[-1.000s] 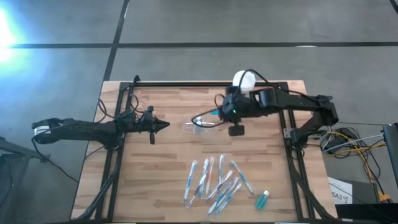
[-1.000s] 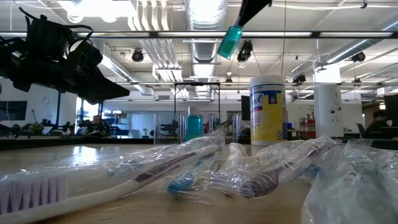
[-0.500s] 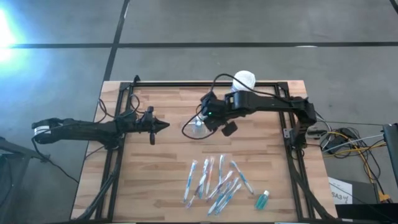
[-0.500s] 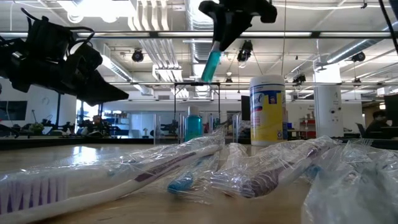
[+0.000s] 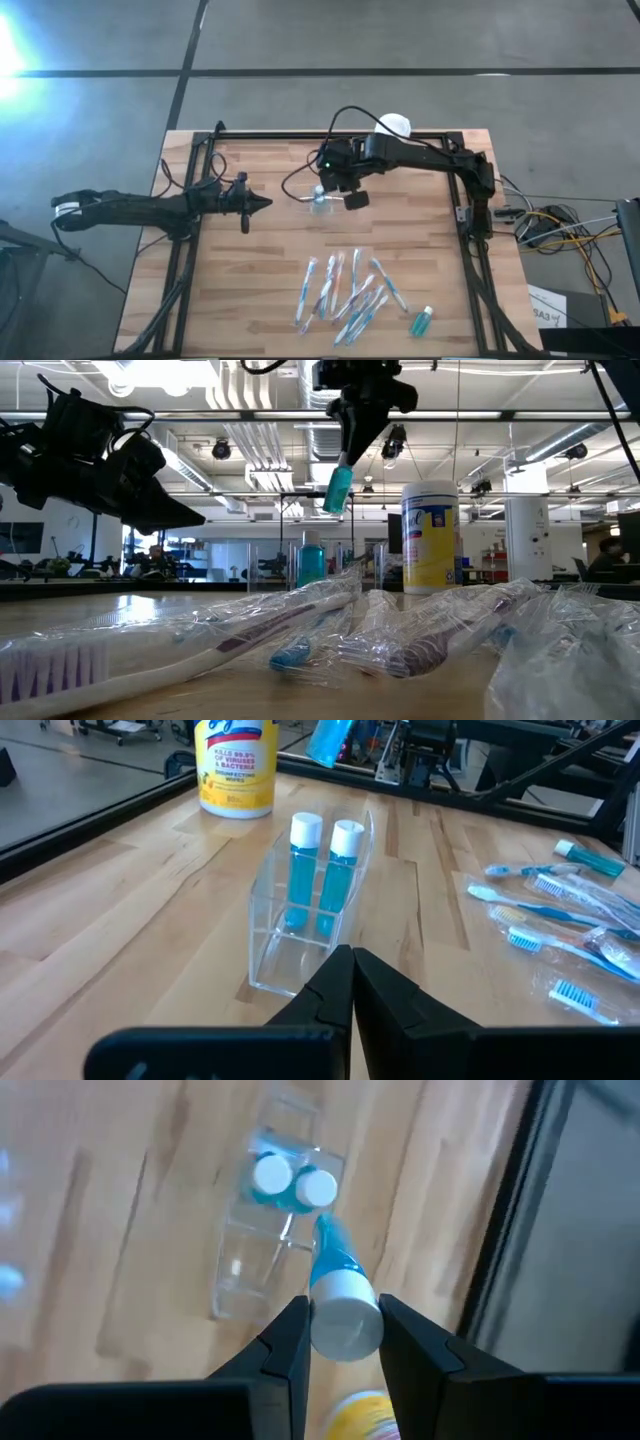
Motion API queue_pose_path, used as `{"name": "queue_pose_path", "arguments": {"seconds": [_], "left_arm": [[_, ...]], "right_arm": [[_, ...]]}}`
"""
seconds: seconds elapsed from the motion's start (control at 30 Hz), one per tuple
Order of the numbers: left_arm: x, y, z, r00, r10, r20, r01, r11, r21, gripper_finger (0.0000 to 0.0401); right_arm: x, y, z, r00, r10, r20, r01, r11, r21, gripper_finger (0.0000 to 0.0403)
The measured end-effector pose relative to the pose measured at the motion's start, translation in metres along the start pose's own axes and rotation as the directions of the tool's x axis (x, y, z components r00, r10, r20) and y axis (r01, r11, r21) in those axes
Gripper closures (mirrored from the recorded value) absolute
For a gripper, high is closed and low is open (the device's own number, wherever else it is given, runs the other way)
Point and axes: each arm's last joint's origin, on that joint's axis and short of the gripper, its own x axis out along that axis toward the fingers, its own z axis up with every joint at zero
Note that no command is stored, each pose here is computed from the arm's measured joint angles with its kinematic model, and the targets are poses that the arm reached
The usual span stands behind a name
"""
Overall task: Pick & Place toothbrushing station
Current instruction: Put the bottom right blue mouthwash into the transparent organizer
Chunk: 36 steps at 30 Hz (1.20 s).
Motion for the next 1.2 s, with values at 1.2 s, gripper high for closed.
{"name": "queue_pose_path", "arguments": {"seconds": [1.2], "left_arm": [[0.0,-0.0001,0.0012,1.0,-0.002,0.012,0.002,0.998,-0.057,0.0391]], "right_arm": [[-0.0037,-0.006,-0.0018,0.992,0.094,0.084,-0.122,0.545,0.829,0.0317]]}}
